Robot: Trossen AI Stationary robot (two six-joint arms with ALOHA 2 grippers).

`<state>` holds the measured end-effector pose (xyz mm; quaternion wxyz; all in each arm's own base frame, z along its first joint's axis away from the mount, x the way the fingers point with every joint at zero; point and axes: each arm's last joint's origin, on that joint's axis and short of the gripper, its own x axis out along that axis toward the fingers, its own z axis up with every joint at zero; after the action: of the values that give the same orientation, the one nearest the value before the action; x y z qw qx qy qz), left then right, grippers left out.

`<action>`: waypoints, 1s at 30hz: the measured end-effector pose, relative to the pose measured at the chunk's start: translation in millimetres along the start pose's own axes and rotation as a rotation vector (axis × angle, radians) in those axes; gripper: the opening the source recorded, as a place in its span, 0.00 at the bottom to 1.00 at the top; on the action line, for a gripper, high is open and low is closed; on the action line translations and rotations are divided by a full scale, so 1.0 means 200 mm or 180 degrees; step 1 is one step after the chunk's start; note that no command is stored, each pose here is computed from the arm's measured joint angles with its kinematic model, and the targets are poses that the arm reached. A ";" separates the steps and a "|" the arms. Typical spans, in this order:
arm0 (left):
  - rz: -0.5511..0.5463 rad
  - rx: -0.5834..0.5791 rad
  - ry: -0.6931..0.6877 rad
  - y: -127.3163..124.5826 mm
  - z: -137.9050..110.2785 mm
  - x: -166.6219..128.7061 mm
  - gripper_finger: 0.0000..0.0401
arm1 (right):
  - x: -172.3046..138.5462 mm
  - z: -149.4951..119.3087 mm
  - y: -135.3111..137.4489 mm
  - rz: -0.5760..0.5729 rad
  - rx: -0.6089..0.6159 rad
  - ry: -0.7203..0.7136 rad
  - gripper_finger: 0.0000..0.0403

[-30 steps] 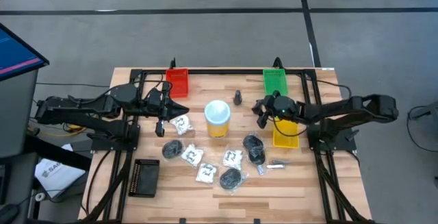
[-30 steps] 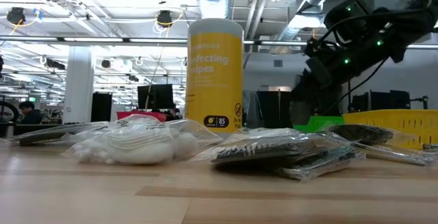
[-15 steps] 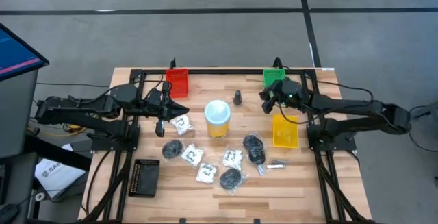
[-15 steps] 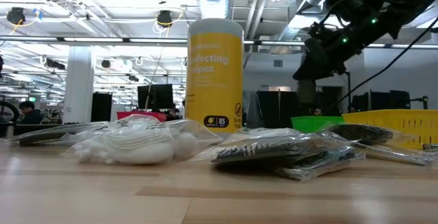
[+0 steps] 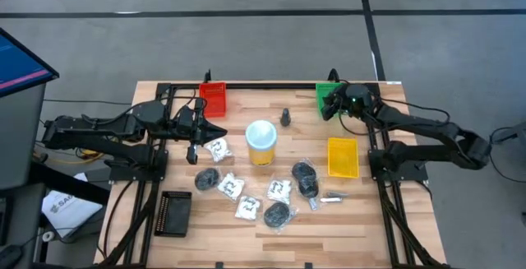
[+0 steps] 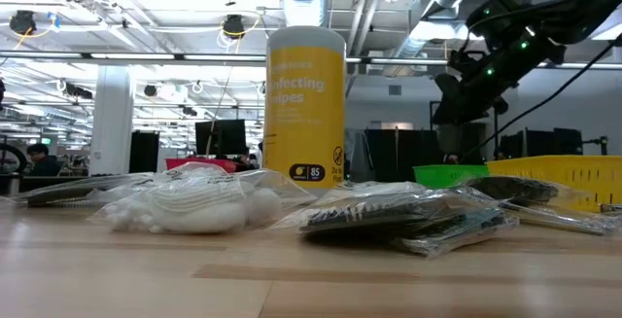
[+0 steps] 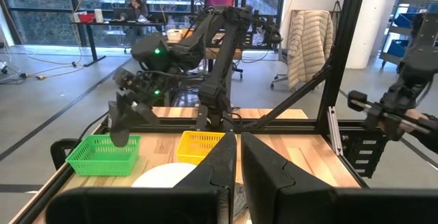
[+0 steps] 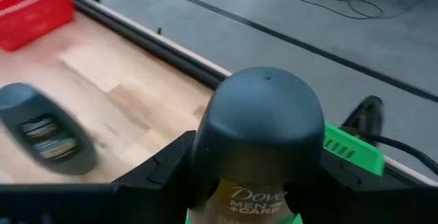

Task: Pick & Place Travel size toiletries
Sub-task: Put the black deodorant into the green bin

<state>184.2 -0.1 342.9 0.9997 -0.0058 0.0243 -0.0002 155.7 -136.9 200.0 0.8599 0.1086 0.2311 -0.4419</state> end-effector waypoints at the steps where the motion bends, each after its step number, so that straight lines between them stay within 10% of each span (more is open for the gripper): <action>1: 0.0000 0.0000 0.0000 0.00 0.00 0.00 0.04 | 0.01 0.00 -0.01 -0.0042 0.0020 0.0018 0.46; 30: 0.0000 -0.0001 0.0002 0.00 0.00 0.00 0.04 | 0.33 -0.10 -0.18 -0.0378 0.0363 0.0113 0.46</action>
<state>184.2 -0.1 342.8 0.9997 -0.0060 0.0247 -0.0002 154.2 -197.9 151.0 0.8204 0.1514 0.2267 -0.5026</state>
